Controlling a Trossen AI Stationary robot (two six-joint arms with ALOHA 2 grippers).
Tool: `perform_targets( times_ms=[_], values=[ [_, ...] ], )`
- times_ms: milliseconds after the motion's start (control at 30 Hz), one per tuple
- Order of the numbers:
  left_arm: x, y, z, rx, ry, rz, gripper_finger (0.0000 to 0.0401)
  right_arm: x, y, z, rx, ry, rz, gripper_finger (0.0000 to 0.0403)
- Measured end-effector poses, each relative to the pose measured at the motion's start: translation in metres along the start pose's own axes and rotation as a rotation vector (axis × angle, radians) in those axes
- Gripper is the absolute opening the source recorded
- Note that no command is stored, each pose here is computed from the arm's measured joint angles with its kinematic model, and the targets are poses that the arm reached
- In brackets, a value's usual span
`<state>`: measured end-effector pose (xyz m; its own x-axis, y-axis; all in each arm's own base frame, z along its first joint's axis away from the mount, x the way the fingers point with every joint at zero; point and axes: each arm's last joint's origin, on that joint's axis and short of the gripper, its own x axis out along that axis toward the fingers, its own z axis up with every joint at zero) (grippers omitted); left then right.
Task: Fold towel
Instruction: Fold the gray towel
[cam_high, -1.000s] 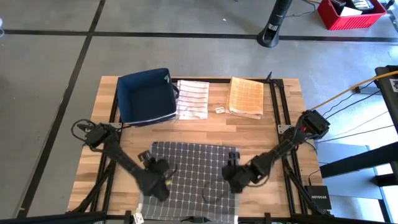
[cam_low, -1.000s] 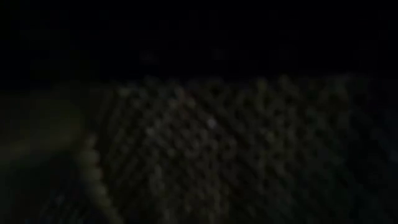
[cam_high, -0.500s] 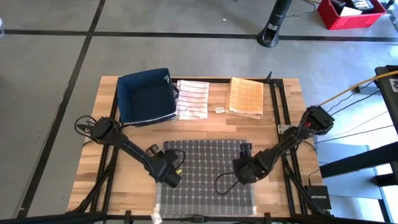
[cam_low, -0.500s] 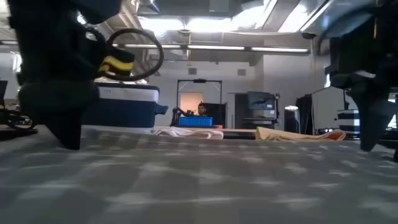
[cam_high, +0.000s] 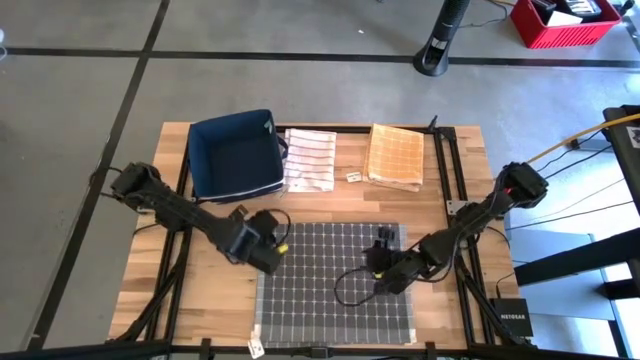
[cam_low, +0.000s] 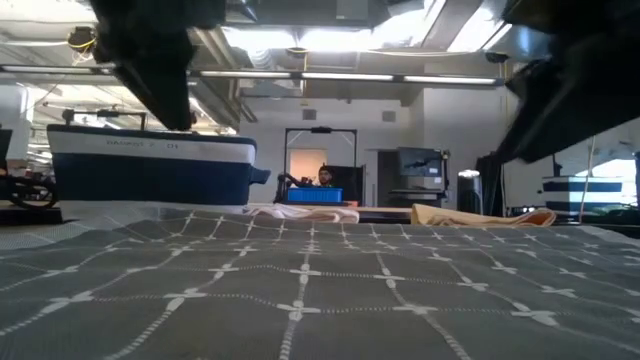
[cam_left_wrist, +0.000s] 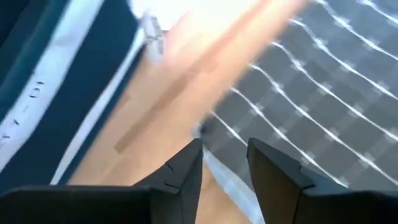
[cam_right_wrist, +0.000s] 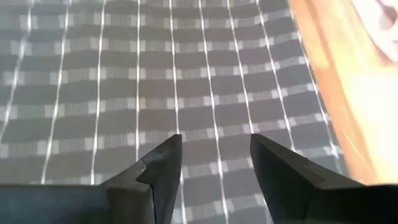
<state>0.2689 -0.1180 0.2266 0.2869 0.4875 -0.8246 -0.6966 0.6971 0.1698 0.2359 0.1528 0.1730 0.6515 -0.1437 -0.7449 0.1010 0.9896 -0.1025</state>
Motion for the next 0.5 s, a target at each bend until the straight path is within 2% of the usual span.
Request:
perform_targets(
  times_ms=[100, 267, 500],
  values=[
    [0.02, 0.01, 0.001, -0.026, 0.038, -0.01, 0.0112, 0.017, 0.001, -0.01, 0.044, -0.045, 0.022, 0.0193],
    [0.06, 0.017, -0.004, -0.067, 0.136, -0.077, 0.0097, 0.037, 0.001, -0.029, 0.071, 0.028, 0.026, 0.0193],
    [0.082, 0.033, -0.006, -0.133, 0.154, -0.007, 0.009, 0.043, 0.003, -0.036, 0.059, 0.07, 0.04, 0.0193]
  ],
)
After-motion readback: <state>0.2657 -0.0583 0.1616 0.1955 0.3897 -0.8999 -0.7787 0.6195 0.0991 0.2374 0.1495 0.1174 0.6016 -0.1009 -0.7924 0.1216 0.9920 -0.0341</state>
